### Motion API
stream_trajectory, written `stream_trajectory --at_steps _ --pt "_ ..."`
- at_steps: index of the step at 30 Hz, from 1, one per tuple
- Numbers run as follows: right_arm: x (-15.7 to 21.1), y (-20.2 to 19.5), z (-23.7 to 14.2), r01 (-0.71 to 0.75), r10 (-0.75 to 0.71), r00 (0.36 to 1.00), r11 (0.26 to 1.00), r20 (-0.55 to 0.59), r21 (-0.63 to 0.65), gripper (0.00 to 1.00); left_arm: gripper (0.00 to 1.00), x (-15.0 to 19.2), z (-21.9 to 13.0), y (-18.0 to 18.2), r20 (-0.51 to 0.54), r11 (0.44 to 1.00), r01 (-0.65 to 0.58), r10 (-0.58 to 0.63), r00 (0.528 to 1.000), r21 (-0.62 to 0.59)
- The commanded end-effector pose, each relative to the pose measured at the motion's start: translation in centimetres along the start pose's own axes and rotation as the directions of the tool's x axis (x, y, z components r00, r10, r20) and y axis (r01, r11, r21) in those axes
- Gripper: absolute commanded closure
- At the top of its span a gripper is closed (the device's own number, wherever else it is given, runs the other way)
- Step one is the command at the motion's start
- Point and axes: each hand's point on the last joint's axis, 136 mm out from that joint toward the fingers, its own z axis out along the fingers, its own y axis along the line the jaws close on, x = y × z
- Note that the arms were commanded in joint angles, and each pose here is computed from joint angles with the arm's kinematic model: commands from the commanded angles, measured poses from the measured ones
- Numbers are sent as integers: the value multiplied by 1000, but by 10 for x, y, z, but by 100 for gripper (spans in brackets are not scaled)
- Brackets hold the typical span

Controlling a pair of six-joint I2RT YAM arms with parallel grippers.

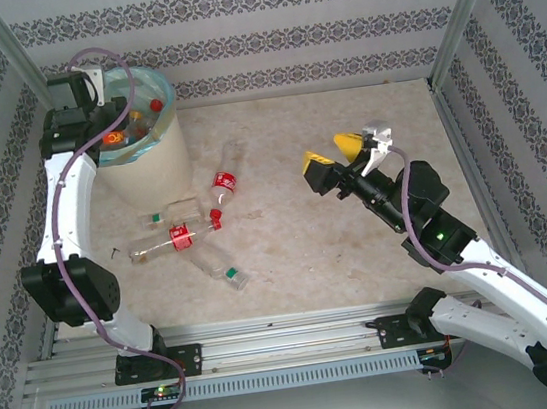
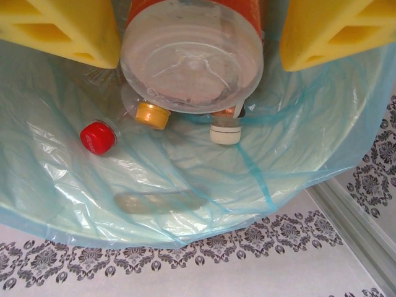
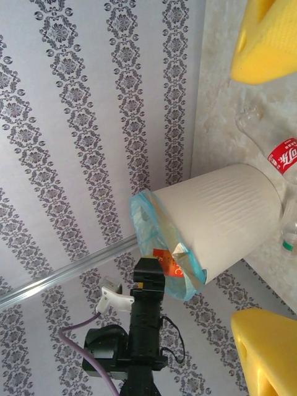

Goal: Put the plastic bottles in the bin

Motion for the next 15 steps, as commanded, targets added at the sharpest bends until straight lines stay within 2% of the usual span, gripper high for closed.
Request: stream_trajectory --at_steps 1,6,10,15 --pt "-3 -3 -1 -10 10 1000 1000 9 5 7 34 21 11 -1 -103 1000 -2 4 995 23" --pt "-1 -7 0 -16 16 1000 1000 3 19 8 34 28 15 -9 -134 998 19 -11 991 64" --pt "0 -8 2 -19 19 1000 1000 -2 20 8 42 22 14 -3 -119 999 5 0 993 39" --pt "2 -11 6 -30 30 1000 999 -6 29 9 55 -20 1 6 50 1000 17 -18 999 4"
